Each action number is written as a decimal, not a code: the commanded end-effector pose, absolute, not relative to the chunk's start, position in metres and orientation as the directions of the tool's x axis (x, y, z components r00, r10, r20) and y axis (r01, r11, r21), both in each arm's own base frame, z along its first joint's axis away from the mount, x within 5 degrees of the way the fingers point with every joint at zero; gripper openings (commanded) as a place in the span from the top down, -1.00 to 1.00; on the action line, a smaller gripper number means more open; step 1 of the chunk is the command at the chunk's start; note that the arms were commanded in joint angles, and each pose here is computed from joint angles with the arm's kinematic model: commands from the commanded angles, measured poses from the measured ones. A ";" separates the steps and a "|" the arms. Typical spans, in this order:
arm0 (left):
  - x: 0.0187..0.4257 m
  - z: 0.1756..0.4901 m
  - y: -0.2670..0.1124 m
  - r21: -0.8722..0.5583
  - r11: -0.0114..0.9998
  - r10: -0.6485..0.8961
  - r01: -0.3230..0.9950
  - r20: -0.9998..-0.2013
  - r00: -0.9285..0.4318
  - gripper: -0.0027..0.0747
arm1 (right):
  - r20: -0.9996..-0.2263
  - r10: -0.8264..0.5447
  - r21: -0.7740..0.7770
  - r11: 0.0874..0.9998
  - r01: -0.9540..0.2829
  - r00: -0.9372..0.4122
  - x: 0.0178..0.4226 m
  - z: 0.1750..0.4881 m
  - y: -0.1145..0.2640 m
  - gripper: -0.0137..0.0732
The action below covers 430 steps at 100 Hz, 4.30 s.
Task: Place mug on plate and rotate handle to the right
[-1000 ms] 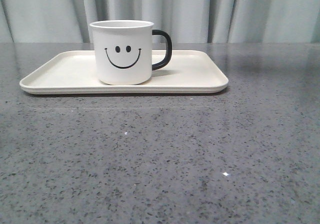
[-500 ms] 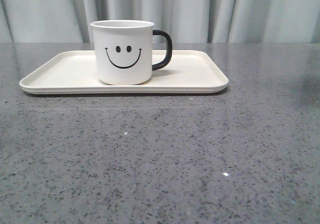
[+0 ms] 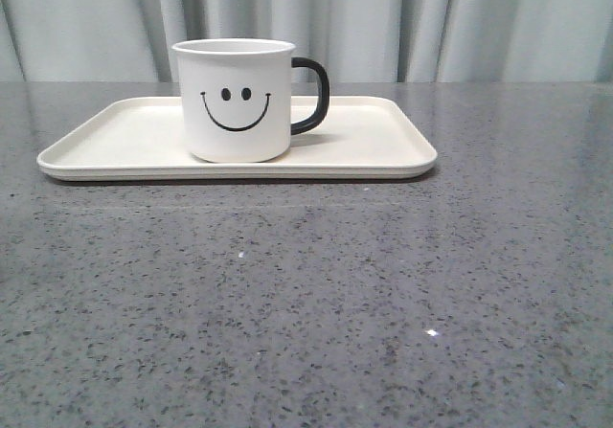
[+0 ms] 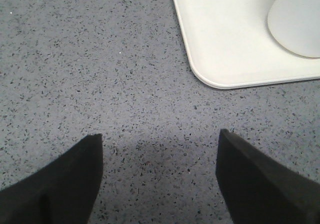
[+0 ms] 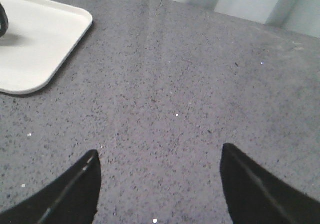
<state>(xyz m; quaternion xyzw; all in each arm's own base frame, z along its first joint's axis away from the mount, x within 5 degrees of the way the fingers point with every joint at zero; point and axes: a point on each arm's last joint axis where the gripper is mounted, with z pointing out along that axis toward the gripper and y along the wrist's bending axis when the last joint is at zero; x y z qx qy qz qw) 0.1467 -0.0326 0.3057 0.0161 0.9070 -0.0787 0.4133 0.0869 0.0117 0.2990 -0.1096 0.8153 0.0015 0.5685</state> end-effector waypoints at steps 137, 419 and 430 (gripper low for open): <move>0.151 0.314 -0.033 -0.144 0.984 -0.058 0.103 -0.812 -0.581 0.98 | -0.989 -0.142 -0.136 0.984 -0.111 -0.048 0.072 0.310 0.008 0.84; 0.054 0.208 -0.002 -0.114 0.992 -0.117 0.045 -0.990 0.072 0.98 | -0.999 -0.009 -0.012 0.997 -0.075 0.035 0.055 0.201 0.004 0.84; 0.054 0.208 -0.002 -0.114 0.992 -0.117 0.045 -0.990 0.072 0.98 | -0.999 -0.015 -0.018 0.997 -0.074 0.042 0.055 0.201 0.004 0.84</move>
